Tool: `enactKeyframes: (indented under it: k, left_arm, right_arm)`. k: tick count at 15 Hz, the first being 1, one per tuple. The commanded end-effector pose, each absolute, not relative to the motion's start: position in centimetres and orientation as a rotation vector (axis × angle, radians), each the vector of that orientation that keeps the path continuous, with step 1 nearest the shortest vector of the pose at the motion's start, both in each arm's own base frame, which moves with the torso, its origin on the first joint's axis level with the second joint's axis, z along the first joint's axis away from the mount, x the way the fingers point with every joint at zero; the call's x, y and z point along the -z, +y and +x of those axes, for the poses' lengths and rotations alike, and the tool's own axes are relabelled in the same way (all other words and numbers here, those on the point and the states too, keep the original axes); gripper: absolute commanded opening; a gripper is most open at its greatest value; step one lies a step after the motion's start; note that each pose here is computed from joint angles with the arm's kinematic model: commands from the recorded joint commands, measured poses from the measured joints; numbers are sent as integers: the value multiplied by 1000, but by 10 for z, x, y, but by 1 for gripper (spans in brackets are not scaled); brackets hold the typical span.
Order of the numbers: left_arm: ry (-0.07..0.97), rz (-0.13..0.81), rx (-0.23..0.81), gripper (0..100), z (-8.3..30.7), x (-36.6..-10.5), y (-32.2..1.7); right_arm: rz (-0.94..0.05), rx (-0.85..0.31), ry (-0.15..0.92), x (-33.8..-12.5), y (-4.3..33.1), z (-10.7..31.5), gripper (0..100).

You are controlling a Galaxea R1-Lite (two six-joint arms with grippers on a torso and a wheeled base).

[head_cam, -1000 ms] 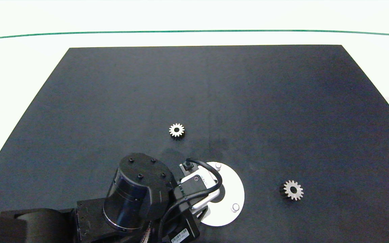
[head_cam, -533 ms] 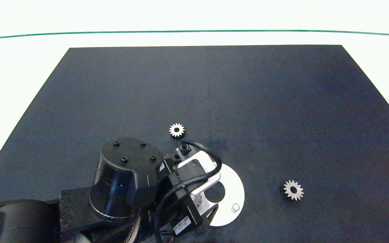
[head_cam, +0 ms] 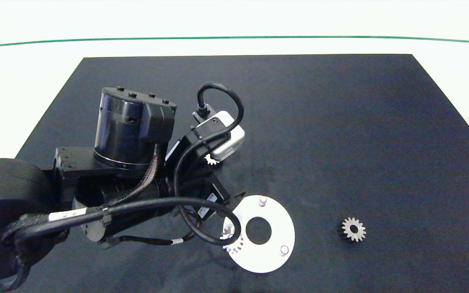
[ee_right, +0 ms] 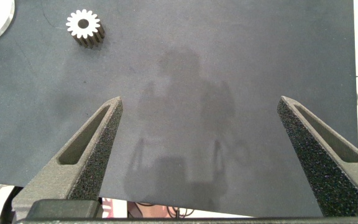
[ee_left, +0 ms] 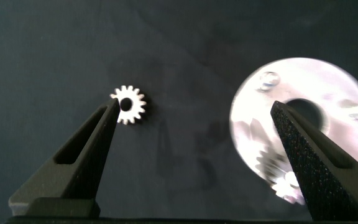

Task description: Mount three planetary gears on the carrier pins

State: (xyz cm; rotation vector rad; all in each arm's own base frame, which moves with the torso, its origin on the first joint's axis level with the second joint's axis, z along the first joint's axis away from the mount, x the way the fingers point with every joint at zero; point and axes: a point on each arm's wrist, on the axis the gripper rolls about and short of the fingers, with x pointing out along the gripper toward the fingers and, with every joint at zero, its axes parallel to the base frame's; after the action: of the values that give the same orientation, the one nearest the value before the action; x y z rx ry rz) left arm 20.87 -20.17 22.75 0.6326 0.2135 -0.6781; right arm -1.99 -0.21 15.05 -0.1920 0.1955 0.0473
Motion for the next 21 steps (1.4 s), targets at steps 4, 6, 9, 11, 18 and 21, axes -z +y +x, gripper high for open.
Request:
enactKeyframes:
  k: [4,6,9,11,18,21]
  left_arm:
    - [267,629,617,100,269,-215,-192]
    - [266,623,604,100,277,-216,-191]
    - [271,608,605,100,289,-215,-186]
    - [279,605,603,100,292,-211,-186]
    - [307,601,617,100,302,-198,-188]
    - [314,600,628,100,304,-194,-189]
  right_arm:
    - [-195,-47,194,-150,-2,-20,100]
    - [-193,-47,193,-150,-2,-21,100]
    - [-195,-47,193,-150,-2,-21,100]
    - [-193,-45,192,-150,-2,-21,100]
    - [-193,-43,184,-150,-2,-22,100]
    - [-193,-43,184,-150,-2,-22,100]
